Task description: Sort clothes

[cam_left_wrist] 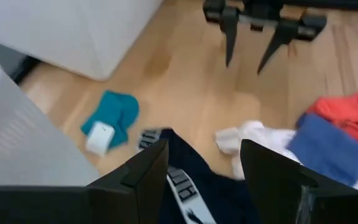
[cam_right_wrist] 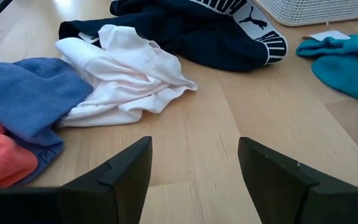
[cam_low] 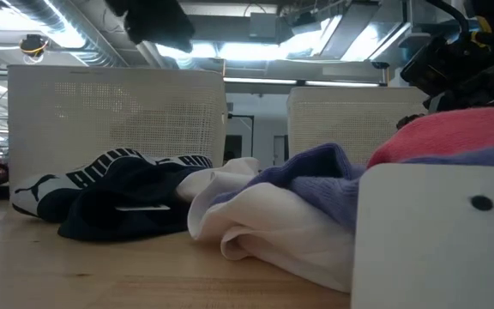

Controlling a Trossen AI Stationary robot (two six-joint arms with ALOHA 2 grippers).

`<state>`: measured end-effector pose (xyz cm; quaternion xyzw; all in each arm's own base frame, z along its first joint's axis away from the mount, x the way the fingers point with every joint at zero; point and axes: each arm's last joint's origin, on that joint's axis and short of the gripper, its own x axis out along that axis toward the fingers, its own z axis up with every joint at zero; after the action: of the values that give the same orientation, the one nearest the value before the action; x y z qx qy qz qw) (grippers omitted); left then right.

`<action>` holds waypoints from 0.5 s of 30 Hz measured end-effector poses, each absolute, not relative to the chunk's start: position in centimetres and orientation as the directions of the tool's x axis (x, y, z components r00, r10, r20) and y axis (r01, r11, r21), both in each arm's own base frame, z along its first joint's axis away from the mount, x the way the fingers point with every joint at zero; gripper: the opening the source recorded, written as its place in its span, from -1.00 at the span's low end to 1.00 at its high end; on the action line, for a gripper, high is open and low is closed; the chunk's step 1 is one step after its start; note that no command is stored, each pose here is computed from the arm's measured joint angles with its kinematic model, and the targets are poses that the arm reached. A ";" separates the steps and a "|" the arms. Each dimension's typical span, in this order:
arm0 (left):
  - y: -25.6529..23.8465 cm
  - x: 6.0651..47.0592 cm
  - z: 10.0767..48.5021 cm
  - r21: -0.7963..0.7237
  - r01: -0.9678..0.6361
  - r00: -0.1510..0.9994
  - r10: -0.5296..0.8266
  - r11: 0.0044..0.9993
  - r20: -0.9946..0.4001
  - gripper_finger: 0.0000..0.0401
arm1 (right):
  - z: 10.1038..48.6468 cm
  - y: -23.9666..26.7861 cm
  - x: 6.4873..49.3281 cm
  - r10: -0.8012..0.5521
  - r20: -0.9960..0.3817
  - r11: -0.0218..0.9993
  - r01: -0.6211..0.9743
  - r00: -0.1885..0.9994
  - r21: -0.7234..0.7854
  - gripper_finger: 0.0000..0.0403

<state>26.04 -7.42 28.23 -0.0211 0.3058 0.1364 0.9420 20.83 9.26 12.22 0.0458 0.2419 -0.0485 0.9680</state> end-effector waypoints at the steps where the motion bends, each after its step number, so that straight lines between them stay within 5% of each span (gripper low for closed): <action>1: -7.9 26.1 27.8 0.045 -0.272 0.766 0.245 0.961 -0.594 -0.04 | 12.2 9.3 20.8 -0.073 -0.473 0.991 0.117 0.878 0.065 0.18; 15: -10.5 28.0 19.9 0.106 -0.410 0.524 0.329 0.906 -0.786 -0.04 | 12.2 9.3 20.8 -0.073 -0.472 0.991 0.117 0.879 0.065 0.18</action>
<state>27.99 -10.52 19.91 -0.0463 0.4396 0.2120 0.8716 20.84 9.25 12.23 0.0459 0.2414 -0.0491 0.9681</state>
